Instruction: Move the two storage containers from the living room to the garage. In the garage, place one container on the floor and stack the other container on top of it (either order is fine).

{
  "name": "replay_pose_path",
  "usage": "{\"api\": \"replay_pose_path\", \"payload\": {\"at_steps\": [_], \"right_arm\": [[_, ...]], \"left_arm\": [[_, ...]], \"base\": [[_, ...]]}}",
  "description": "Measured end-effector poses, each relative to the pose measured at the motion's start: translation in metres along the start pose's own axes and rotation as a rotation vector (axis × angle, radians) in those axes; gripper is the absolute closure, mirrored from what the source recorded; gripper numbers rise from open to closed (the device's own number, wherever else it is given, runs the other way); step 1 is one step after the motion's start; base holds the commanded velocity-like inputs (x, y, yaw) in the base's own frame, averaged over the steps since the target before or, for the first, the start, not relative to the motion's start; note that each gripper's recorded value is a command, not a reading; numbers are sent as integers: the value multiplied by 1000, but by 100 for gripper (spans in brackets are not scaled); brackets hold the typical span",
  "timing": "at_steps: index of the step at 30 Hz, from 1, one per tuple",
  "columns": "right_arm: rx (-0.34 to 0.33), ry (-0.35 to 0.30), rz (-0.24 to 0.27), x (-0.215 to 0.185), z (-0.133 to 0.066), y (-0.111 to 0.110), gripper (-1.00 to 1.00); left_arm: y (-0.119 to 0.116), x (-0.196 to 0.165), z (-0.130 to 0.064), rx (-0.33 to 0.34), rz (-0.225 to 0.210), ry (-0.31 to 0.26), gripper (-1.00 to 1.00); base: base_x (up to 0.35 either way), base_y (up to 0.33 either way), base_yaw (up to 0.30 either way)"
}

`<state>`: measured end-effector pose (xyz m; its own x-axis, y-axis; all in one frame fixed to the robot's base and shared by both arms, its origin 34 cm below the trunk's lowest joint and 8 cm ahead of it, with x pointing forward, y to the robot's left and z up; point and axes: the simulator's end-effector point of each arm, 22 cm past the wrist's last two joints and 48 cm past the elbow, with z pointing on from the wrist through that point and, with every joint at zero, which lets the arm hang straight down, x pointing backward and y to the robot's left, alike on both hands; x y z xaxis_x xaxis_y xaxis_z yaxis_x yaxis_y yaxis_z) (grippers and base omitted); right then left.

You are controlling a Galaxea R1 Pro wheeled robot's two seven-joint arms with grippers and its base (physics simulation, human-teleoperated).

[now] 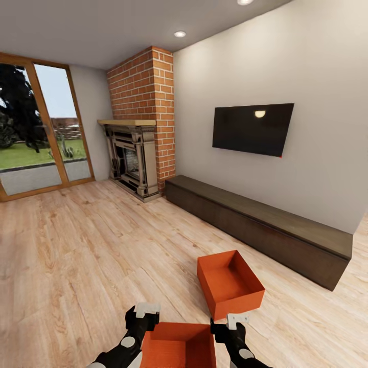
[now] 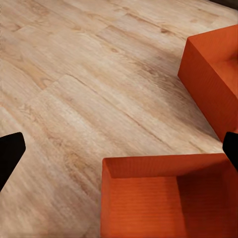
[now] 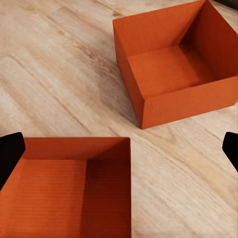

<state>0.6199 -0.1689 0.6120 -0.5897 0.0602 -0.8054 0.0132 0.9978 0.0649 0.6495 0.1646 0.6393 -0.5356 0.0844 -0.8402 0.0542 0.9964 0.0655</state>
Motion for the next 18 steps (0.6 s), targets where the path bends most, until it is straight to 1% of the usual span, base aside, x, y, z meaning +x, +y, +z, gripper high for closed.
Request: {"api": "replay_pose_path", "payload": {"at_steps": [4, 11, 18], "right_arm": [[0, 0, 0, 0, 0, 0, -100], [0, 0, 0, 0, 0, 0, -100], [0, 0, 0, 0, 0, 0, -100]], "left_arm": [[0, 0, 0, 0, -1, -1, -100], [0, 0, 0, 0, -1, -1, -100], [0, 1, -1, 0, -3, -1, -100]], "base": [[-45, 36, 0], [-62, 175, 0], [-11, 33, 0]]}}
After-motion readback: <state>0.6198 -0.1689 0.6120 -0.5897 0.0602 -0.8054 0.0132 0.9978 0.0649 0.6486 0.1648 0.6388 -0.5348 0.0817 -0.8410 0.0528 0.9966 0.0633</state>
